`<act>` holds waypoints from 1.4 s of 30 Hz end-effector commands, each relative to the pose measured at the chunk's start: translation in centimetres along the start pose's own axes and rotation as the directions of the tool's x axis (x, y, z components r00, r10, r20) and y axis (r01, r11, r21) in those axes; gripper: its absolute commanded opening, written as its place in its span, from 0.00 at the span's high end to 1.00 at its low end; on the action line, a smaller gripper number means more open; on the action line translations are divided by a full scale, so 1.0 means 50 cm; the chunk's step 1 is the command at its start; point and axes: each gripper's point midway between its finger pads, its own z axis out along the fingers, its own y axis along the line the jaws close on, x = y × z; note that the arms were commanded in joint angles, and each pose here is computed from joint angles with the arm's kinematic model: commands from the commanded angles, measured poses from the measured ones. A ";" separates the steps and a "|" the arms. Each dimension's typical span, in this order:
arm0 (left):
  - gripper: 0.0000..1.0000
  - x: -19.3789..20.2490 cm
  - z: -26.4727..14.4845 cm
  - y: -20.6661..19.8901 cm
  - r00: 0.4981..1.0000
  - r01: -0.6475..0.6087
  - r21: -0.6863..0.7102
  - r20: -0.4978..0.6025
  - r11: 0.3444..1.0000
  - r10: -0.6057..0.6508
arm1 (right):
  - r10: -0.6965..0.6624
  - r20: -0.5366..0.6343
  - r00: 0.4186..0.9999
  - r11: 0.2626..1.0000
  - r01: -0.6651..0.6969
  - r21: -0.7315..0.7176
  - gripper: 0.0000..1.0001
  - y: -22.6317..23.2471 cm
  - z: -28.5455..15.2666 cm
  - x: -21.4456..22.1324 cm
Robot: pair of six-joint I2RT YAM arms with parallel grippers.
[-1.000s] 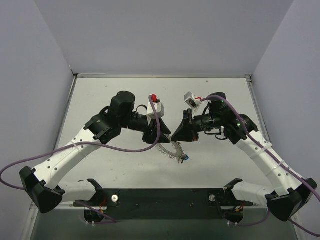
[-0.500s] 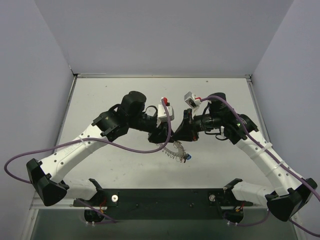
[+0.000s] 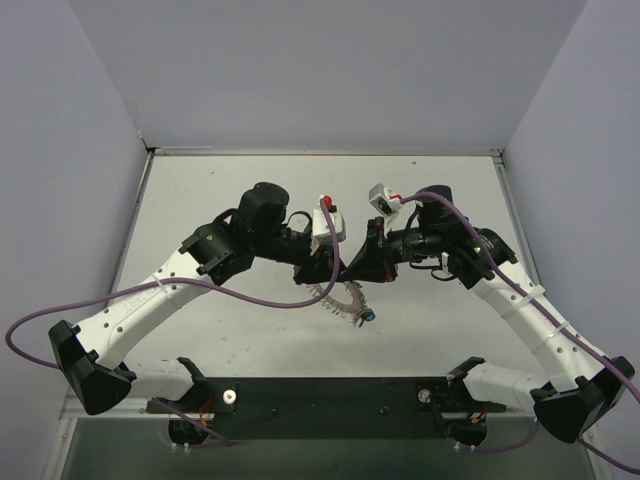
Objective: Put the keys on the keyring
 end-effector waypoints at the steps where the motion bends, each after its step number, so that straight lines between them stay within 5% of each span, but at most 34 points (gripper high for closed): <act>1: 0.72 -0.017 -0.017 -0.007 0.999 -0.035 0.000 0.017 0.999 0.035 | -0.113 0.078 0.990 0.993 0.116 -0.035 1.00 0.031 -0.014 -0.050; 8: 0.75 0.000 -0.007 -0.001 1.000 -0.024 0.011 -0.003 1.000 0.024 | -0.123 0.085 0.989 0.992 0.125 -0.028 1.00 0.033 -0.017 -0.053; 12: 0.58 0.004 -0.013 0.004 1.000 -0.029 -0.002 -0.004 1.000 0.029 | -0.123 0.085 0.989 0.992 0.125 -0.028 1.00 0.032 -0.017 -0.053; 17: 0.57 -0.002 -0.018 0.005 0.999 -0.037 -0.005 0.016 0.999 0.037 | -0.123 0.087 0.989 0.992 0.126 -0.025 1.00 0.029 -0.016 -0.053; 24: 0.80 0.001 -0.010 0.005 1.000 -0.023 0.022 0.019 1.000 0.022 | -0.121 0.089 0.989 0.992 0.125 -0.034 1.00 0.031 -0.015 -0.053; 35: 0.70 -0.026 -0.002 -0.006 0.997 -0.010 0.063 0.083 0.998 0.005 | -0.105 0.079 0.991 0.993 0.108 -0.039 1.00 0.026 -0.010 -0.048; 37: 0.77 -0.031 -0.001 -0.010 0.996 -0.001 0.075 0.094 0.997 -0.006 | -0.104 0.078 0.992 0.993 0.107 -0.041 1.00 0.026 -0.009 -0.047; 38: 0.94 -0.036 0.001 -0.011 0.994 -0.007 0.083 0.107 0.997 -0.002 | -0.104 0.078 0.992 0.993 0.107 -0.043 1.00 0.025 -0.009 -0.048; 39: 1.00 -0.037 0.003 -0.012 0.994 -0.003 0.091 0.112 0.996 -0.007 | -0.102 0.077 0.992 0.993 0.106 -0.043 1.00 0.025 -0.008 -0.047; 42: 1.00 -0.035 0.011 -0.011 0.991 0.022 0.099 0.129 0.995 -0.034 | -0.100 0.079 0.992 0.994 0.103 -0.035 1.00 0.023 -0.008 -0.049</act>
